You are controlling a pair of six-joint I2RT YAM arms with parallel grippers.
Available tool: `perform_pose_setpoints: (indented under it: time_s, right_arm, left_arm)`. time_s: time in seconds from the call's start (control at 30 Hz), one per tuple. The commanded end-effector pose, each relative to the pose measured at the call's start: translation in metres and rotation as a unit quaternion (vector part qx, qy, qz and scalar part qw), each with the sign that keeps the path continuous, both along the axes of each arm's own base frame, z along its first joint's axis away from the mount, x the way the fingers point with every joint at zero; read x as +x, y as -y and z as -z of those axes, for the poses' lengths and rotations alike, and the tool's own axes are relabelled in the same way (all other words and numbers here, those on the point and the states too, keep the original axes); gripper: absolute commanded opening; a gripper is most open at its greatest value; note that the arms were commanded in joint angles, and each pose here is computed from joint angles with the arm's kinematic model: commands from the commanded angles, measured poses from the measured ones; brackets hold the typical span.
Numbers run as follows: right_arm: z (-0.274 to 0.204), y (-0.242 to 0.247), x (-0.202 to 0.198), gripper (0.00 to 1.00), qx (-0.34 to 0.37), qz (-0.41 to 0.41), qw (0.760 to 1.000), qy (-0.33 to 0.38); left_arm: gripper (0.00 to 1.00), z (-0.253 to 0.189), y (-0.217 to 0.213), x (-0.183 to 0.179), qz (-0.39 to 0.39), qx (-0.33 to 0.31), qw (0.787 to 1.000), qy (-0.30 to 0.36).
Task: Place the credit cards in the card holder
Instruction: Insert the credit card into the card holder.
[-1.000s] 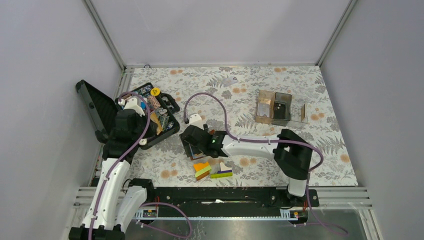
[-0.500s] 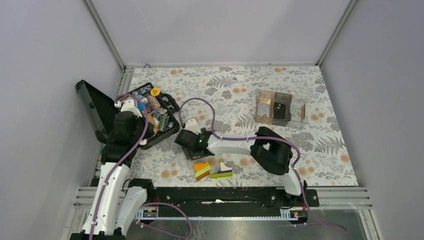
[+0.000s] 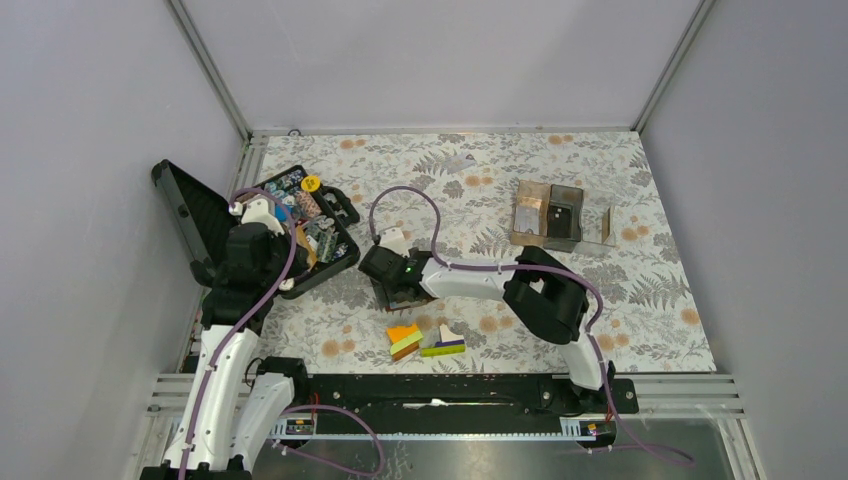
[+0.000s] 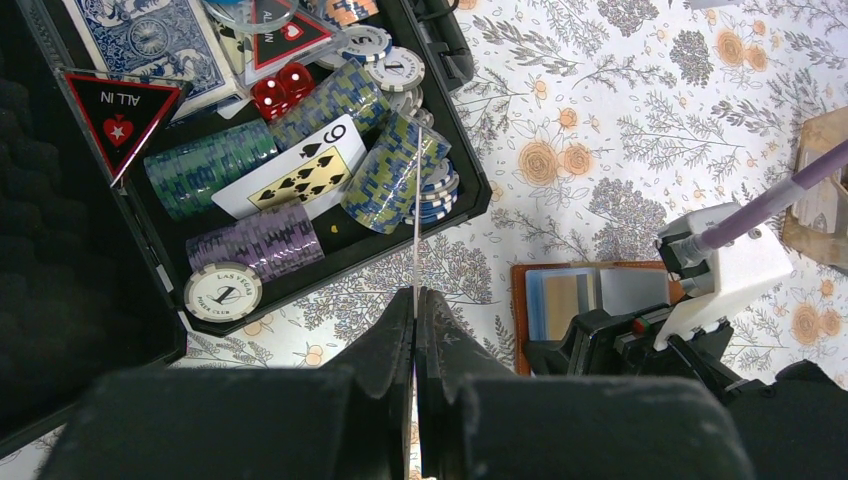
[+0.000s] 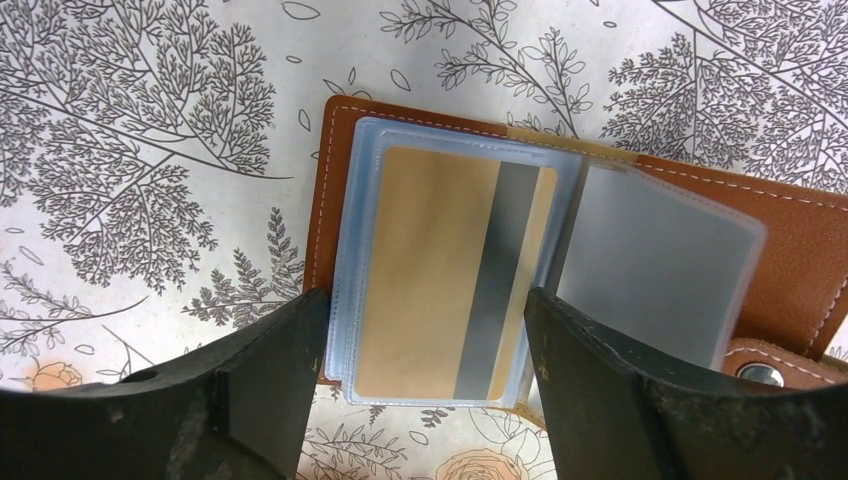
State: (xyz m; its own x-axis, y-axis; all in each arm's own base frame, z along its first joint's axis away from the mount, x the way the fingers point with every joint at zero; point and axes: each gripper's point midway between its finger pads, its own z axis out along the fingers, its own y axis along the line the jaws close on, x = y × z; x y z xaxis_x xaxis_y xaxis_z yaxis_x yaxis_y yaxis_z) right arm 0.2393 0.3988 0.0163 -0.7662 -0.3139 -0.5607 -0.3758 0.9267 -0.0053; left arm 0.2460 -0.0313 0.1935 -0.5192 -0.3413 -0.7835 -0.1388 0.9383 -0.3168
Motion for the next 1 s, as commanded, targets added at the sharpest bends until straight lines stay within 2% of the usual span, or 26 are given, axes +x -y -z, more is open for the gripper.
perform_pose_setpoints:
  time_s: [0.0, 0.53, 0.67, 0.97]
  right_arm:
    - [-0.002, -0.002, -0.011, 0.79, 0.032, 0.001, 0.999, -0.029]
    - [-0.002, 0.007, -0.016, 0.79, 0.088, 0.010, 0.993, -0.072]
    - [0.002, 0.012, -0.013, 0.74, 0.081, 0.018, 0.994, -0.070]
    - [0.016, 0.027, -0.008, 0.73, 0.037, 0.033, 0.997, -0.057]
  left_arm:
    - [0.00, -0.022, 0.002, 0.008, 0.007, -0.003, 0.999, 0.037]
    - [0.00, -0.022, 0.004, 0.008, 0.013, -0.006, 0.999, 0.039]
    - [0.00, -0.022, 0.005, 0.009, 0.015, -0.007, 0.999, 0.038]
    - [0.00, -0.021, 0.005, 0.009, 0.014, -0.008, 0.999, 0.037]
